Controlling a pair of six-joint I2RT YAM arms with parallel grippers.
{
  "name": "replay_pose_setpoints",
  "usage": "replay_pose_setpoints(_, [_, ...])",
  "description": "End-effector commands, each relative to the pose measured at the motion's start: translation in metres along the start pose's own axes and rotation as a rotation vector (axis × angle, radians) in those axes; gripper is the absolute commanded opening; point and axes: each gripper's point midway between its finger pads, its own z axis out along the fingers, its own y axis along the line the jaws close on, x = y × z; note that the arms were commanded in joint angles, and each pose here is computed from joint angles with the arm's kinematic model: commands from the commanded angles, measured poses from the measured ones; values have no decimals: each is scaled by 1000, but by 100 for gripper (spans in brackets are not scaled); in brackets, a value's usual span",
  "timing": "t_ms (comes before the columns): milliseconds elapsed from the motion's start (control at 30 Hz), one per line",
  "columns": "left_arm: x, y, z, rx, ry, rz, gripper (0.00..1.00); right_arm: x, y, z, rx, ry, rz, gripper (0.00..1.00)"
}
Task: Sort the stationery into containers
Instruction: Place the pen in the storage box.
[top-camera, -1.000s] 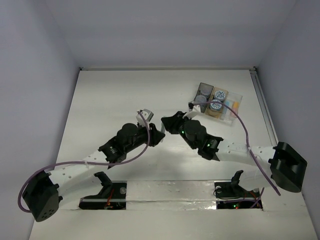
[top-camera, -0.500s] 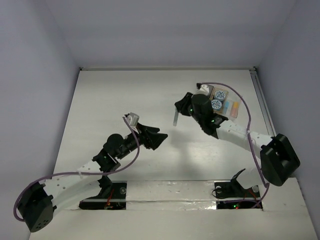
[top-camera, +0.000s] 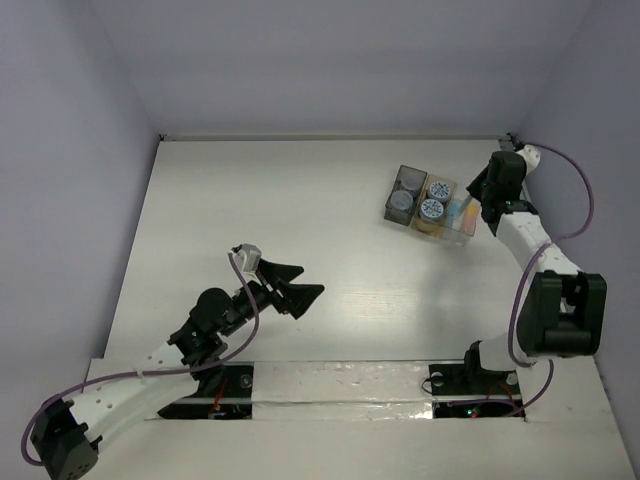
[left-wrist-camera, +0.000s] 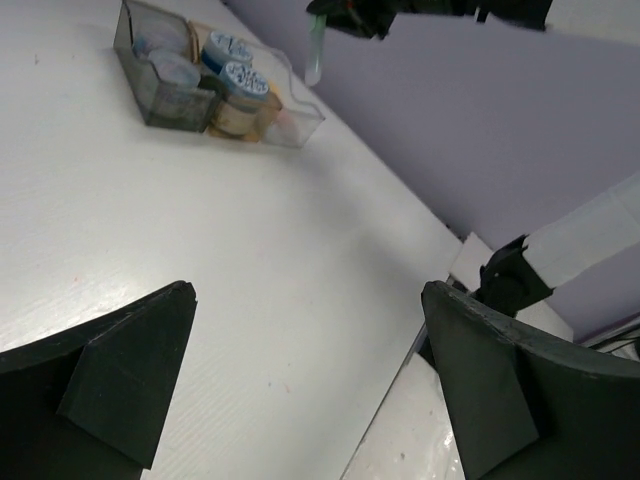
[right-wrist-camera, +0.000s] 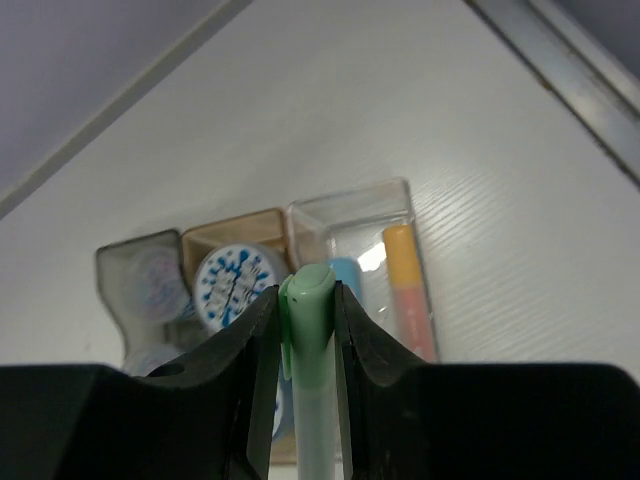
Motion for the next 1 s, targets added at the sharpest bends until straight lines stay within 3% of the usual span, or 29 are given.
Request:
replay_pose_setpoints(0, [7, 5, -4, -4, 4, 24, 96, -18, -19, 23, 82, 7, -112, 0])
replay_pose_setpoints(133, [7, 8, -10, -10, -13, 23, 96, -10, -30, 53, 138, 63, -211, 0])
replay_pose_setpoints(300, [8, 17, -15, -52, -27, 32, 97, 5, -32, 67, 137, 106, -218, 0])
replay_pose_setpoints(367, [6, 17, -16, -56, -33, 35, 98, 2, -30, 67, 140, 115, -226, 7])
replay_pose_setpoints(433, [5, 18, -16, -60, -36, 37, 98, 3, -31, 64, 150, 140, -232, 20])
replay_pose_setpoints(467, [4, 17, -16, -59, -40, 37, 98, 1, -31, 60, 150, 134, -220, 33])
replay_pose_setpoints(567, [2, 18, -16, -68, -48, 28, 99, -2, -26, 47, 126, 142, -208, 55])
replay_pose_setpoints(600, [1, 18, -16, -71, -54, 25, 99, -5, -24, 44, 121, 148, -207, 67])
replay_pose_setpoints(700, [-7, 18, -17, -84, -81, 14, 99, -3, -20, 30, 97, 180, -201, 84])
replay_pose_setpoints(833, [-16, 13, -17, -86, -91, 4, 99, -22, -2, 3, -4, 108, -157, 85])
replay_pose_setpoints(900, [-23, 18, -18, -126, -111, -6, 99, -45, 28, -38, -172, 26, -98, 83])
replay_pose_setpoints(967, [-31, 15, -18, -136, -126, -15, 99, -44, 54, -73, -344, 0, -40, 54])
